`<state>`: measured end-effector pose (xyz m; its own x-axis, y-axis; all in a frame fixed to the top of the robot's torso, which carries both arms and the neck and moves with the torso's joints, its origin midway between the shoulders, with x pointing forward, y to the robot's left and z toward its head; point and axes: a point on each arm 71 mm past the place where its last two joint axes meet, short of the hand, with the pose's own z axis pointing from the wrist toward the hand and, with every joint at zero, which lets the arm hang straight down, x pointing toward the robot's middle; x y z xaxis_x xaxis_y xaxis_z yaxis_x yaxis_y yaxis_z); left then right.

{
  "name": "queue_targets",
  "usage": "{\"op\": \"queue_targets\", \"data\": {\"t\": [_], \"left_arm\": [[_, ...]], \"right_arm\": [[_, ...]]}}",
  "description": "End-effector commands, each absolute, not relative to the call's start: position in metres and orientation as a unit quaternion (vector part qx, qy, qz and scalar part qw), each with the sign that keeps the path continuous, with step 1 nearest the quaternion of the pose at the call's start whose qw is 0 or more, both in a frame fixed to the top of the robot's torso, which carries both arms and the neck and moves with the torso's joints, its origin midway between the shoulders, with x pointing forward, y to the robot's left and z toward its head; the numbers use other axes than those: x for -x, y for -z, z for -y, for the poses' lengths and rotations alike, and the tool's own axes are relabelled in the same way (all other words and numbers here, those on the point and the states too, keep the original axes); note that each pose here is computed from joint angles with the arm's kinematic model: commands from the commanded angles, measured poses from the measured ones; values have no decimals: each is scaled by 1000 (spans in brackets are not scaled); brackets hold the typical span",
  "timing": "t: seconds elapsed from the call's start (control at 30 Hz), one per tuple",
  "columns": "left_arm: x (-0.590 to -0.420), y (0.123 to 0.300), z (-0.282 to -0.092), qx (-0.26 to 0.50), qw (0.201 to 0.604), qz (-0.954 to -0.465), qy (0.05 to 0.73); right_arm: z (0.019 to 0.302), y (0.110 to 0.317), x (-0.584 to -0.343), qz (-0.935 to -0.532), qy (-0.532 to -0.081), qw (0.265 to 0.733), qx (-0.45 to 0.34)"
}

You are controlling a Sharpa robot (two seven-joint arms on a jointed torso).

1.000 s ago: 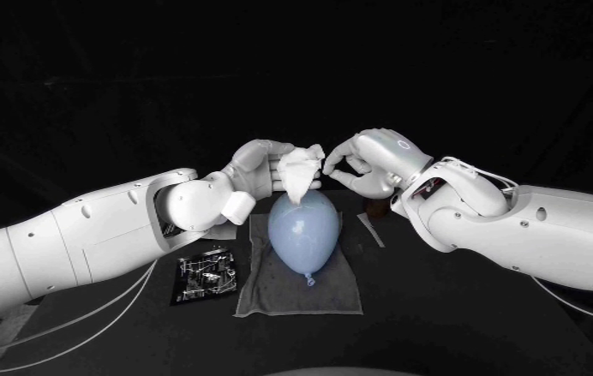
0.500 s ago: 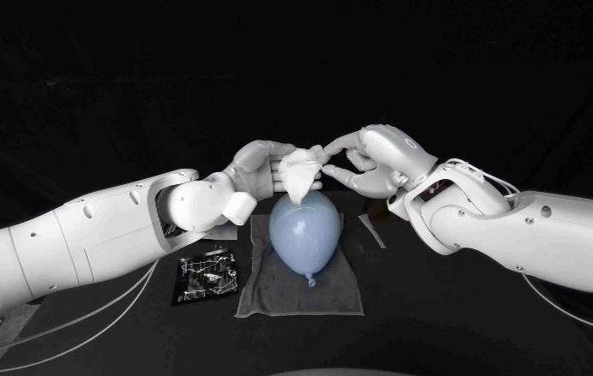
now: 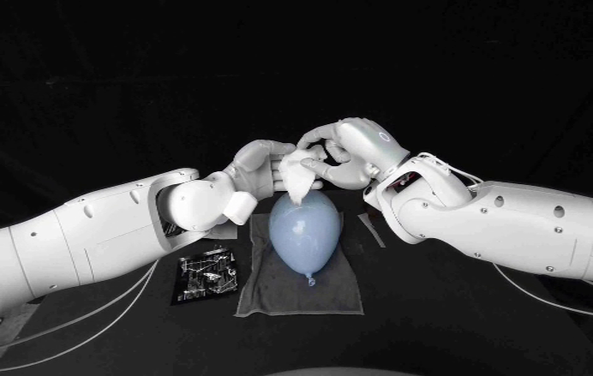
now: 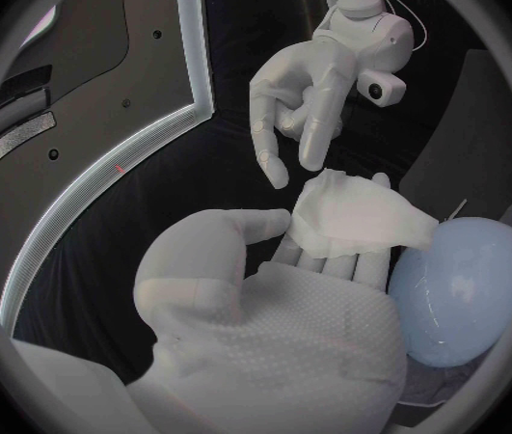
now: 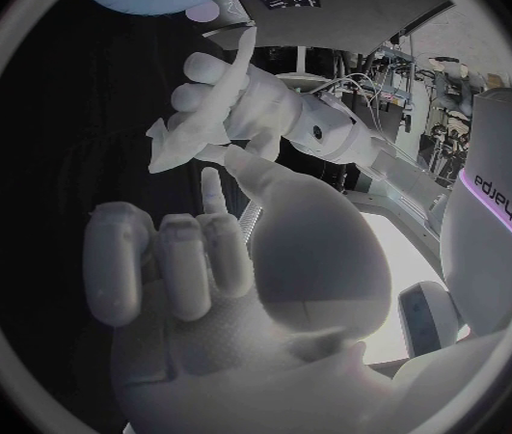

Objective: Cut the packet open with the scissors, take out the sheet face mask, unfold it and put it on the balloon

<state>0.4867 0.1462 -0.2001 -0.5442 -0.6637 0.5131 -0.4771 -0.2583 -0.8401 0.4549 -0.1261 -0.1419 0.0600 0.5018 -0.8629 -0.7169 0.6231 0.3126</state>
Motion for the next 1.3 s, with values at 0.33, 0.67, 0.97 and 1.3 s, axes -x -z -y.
{"op": "queue_targets", "data": {"t": [0.33, 0.67, 0.97, 1.3], "left_arm": [[-486, 197, -143, 467, 73, -601, 644], [-487, 198, -144, 468, 75, -601, 643], [-488, 198, -144, 469, 76, -601, 643], [-488, 198, -144, 469, 75, -601, 642]], "right_arm": [[114, 152, -463, -571, -383, 718, 110], [112, 152, -459, -565, -390, 717, 116], [112, 151, -456, -561, -396, 716, 121], [111, 154, -456, -569, -391, 713, 123]]}}
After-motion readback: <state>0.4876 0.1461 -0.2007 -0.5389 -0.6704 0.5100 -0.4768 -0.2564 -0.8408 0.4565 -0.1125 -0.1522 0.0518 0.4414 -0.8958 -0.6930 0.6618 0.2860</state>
